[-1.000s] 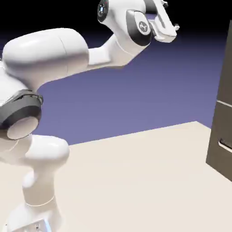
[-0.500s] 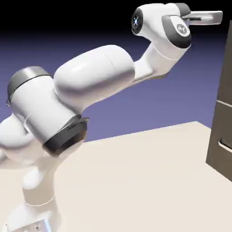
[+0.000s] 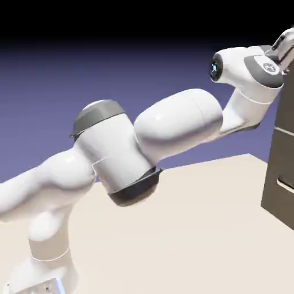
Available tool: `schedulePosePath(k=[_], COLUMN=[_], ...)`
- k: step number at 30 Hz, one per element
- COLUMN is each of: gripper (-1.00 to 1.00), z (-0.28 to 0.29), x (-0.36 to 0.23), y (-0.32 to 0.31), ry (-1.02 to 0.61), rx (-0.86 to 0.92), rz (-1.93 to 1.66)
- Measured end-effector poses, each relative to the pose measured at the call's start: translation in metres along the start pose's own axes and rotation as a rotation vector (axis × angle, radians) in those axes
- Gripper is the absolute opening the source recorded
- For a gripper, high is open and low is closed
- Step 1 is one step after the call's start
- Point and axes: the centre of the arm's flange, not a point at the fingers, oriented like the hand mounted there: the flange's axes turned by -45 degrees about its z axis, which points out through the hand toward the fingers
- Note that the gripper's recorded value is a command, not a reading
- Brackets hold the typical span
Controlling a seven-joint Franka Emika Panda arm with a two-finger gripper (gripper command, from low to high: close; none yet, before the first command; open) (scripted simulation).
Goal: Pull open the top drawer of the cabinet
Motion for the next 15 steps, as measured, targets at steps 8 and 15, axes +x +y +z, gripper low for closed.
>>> schedulePosePath(k=[8, 15], gripper=[0.0, 0.0], z=[0.05, 0.092], x=[0.01, 0.011], y=[0.066, 0.064], ry=[0.037, 0.036], rx=[-0.011, -0.009], rz=[-0.454, -0.452])
